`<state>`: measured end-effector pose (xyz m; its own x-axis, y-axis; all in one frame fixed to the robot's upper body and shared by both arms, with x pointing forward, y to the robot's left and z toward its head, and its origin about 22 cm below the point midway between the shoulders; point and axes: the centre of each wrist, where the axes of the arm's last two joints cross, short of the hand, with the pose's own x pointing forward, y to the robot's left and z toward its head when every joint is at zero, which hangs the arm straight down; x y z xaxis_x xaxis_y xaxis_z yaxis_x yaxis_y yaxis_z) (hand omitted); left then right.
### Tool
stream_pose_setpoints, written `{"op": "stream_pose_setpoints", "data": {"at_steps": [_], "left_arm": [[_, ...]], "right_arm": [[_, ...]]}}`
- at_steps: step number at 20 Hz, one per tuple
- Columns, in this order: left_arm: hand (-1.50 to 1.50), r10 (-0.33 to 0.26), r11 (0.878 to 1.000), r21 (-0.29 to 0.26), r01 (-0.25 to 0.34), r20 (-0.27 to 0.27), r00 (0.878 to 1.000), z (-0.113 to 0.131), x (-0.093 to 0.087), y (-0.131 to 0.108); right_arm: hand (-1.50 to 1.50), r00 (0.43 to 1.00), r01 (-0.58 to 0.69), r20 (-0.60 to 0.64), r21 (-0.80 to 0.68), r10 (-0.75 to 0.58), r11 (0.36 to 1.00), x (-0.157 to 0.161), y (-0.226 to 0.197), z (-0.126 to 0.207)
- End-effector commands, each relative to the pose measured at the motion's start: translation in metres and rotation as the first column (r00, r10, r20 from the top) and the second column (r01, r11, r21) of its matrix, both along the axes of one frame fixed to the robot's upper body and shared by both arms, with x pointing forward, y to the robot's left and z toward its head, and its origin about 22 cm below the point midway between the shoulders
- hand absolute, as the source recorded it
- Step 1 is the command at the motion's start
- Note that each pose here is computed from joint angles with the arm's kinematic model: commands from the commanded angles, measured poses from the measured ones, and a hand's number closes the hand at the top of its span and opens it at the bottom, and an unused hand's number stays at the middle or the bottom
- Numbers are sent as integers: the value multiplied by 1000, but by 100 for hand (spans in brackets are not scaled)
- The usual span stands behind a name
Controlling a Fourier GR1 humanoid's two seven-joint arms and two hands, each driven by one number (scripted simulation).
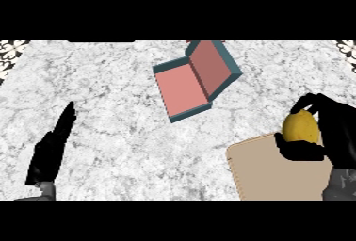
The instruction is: Pick the lemon from the tray and place it in the cardboard box
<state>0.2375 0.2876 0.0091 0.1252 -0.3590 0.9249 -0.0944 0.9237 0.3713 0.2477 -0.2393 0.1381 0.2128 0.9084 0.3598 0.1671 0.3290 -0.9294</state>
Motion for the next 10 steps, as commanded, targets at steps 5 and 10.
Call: {"op": "stream_pose_setpoints", "data": {"at_steps": [5, 10], "left_arm": [[0, 3, 1000, 5, -3, 3, 1000, 8, 8, 0], [0, 12, 1000, 3, -12, 1, 1000, 9, -5, 3]], "right_arm": [[150, 948, -250, 237, 149, 211, 957, -6, 36, 65], [150, 938, -281, 259, 181, 230, 942, 32, 61, 84]]}}
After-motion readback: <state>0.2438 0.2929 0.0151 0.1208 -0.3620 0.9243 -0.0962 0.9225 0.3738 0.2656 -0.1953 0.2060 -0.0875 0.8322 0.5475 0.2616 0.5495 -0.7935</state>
